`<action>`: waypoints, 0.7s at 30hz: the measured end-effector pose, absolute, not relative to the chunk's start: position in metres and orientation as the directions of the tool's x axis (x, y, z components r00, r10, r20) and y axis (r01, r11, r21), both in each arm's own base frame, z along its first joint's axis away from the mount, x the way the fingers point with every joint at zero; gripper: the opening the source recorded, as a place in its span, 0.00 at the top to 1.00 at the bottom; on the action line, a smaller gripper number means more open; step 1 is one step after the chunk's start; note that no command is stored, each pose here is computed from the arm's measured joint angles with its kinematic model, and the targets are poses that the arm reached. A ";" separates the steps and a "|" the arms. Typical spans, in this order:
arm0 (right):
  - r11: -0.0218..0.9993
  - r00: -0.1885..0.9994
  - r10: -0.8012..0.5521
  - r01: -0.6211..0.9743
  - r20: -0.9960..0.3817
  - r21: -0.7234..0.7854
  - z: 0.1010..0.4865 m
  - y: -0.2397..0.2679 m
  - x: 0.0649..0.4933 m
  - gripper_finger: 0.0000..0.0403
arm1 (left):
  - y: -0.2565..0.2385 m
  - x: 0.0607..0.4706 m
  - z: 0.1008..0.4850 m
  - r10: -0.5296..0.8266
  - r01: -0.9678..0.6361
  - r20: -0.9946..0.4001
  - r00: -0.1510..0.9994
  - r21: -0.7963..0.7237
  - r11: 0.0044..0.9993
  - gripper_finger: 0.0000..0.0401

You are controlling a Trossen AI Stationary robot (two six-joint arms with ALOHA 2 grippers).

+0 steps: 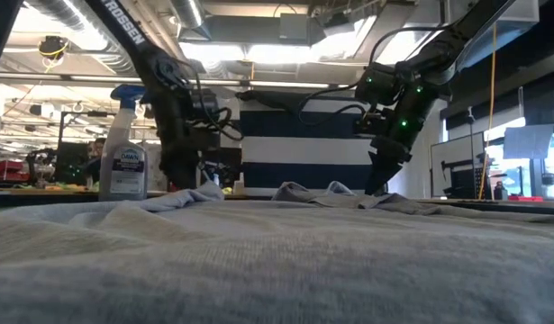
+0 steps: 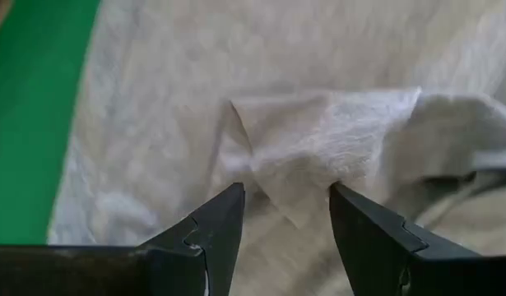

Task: Fold Laundry from Bin
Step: Fold the gray shirt

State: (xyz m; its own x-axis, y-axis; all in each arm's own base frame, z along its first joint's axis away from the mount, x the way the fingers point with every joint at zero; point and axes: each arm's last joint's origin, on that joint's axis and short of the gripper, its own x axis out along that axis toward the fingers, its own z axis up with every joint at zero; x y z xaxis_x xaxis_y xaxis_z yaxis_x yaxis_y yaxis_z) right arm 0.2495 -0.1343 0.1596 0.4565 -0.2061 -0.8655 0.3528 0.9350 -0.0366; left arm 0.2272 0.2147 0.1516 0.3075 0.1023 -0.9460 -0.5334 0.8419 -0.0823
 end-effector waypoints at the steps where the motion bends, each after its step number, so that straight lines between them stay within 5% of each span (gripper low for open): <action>1: 0.935 0.457 -0.206 0.353 -0.866 -0.036 0.160 -0.134 0.250 0.44 | 0.216 0.228 0.152 0.110 -0.529 -0.941 0.319 -0.080 0.845 0.58; 12: 0.931 0.456 -0.205 0.363 -0.866 -0.030 0.160 -0.134 0.249 0.44 | 0.217 0.232 0.154 0.093 -0.412 -0.918 0.385 -0.081 0.908 0.98; 21: 0.931 0.456 -0.205 0.363 -0.866 -0.030 0.160 -0.134 0.249 0.44 | 0.230 0.250 0.184 0.172 -0.425 -0.876 0.450 -0.040 0.904 1.00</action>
